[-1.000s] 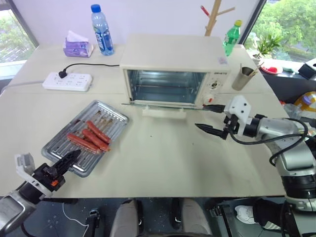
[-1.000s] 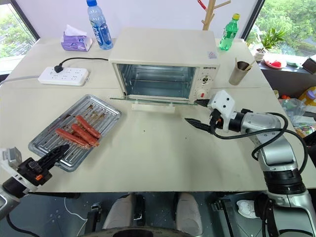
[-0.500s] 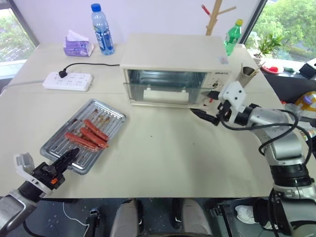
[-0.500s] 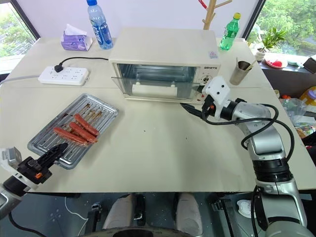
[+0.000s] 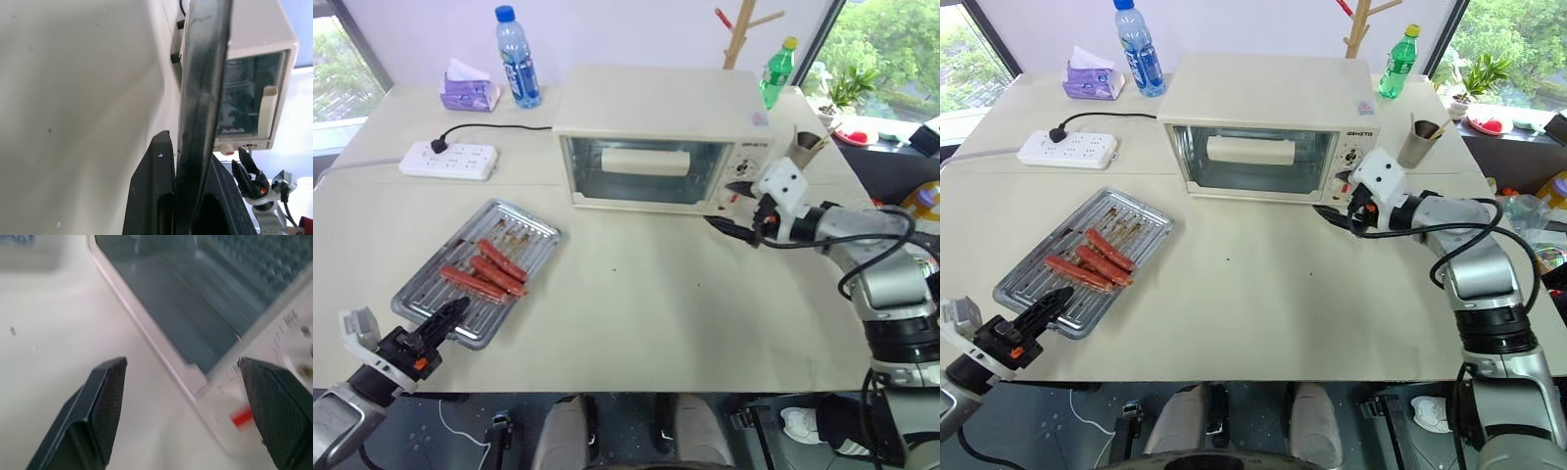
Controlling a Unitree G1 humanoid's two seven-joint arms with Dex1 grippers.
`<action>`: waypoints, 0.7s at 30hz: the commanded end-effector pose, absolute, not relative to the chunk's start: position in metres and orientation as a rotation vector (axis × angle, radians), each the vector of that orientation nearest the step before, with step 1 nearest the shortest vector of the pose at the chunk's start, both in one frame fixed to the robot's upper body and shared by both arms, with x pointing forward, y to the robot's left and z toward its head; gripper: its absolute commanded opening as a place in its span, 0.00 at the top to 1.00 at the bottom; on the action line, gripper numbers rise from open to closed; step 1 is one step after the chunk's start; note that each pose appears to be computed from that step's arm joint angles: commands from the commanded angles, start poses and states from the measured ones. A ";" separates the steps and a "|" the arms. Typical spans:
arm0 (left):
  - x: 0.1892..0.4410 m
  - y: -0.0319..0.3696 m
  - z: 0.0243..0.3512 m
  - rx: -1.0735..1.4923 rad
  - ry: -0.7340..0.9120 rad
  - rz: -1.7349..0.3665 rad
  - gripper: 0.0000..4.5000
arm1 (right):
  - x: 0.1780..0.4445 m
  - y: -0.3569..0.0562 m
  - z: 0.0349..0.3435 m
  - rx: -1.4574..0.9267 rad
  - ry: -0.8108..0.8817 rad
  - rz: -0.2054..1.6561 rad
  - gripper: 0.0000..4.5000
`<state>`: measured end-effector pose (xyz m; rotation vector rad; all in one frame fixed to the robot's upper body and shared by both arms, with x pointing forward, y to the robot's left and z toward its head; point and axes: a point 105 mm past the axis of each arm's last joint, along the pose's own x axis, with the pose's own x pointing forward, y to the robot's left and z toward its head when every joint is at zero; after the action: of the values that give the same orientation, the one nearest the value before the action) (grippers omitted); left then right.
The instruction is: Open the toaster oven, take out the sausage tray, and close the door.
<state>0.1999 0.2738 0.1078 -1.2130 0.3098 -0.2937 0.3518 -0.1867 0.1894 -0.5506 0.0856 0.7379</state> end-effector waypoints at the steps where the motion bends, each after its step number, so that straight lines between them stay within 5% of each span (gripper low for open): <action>1: 0.201 0.271 0.123 -1.203 0.252 -0.347 1.00 | 0.346 -0.196 0.188 -0.555 0.124 0.752 0.18; 8: 0.203 0.265 0.124 -1.188 0.287 -0.386 1.00 | 0.300 -0.142 0.187 -0.368 0.115 1.079 0.18; 21: 0.212 0.229 0.113 -1.067 0.597 -0.632 1.00 | 0.277 -0.148 0.191 -0.360 0.153 1.147 0.18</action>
<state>0.2106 0.2326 0.1089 -1.0798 0.5861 -0.5794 0.2832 -0.1483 0.1761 -0.3251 0.2101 1.1381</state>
